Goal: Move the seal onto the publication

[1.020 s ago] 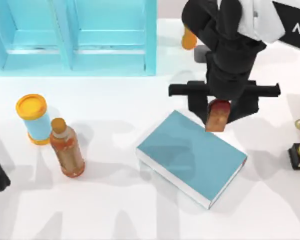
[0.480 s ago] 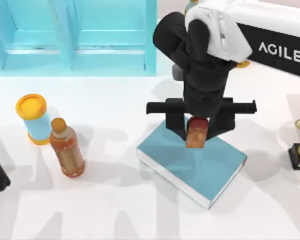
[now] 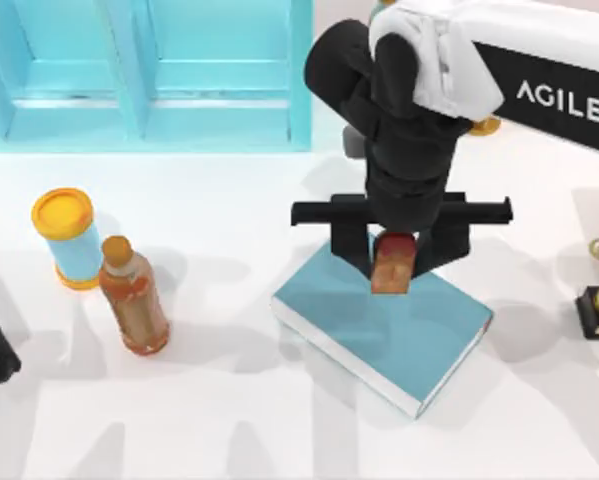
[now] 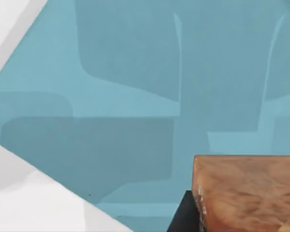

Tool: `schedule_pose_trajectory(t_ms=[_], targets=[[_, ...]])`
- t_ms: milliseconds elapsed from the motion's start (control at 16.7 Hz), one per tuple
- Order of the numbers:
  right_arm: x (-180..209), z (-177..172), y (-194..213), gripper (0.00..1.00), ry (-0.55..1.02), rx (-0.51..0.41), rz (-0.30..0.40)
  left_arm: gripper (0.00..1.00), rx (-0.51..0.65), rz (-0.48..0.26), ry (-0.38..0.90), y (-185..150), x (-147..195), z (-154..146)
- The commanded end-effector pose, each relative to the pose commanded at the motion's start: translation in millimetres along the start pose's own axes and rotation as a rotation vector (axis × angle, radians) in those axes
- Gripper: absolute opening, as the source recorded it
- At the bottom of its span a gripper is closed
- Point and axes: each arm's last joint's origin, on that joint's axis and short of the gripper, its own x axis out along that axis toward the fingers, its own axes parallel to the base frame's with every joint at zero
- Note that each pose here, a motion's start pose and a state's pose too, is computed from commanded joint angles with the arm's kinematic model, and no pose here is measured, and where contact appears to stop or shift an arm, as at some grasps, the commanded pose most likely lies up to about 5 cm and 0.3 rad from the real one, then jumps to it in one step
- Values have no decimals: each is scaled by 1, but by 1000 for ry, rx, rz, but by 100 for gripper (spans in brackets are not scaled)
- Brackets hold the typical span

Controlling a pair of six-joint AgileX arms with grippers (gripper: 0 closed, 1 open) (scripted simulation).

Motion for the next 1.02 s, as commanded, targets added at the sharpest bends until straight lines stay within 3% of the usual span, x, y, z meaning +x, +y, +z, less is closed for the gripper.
schedule_pose_trajectory(t_ms=[660, 1020], targets=[[0, 0, 0, 98, 0, 0, 0, 100, 0, 0, 0, 0, 0, 0], [0, 0, 0, 100, 0, 0, 0, 100, 0, 0, 0, 0, 0, 0]])
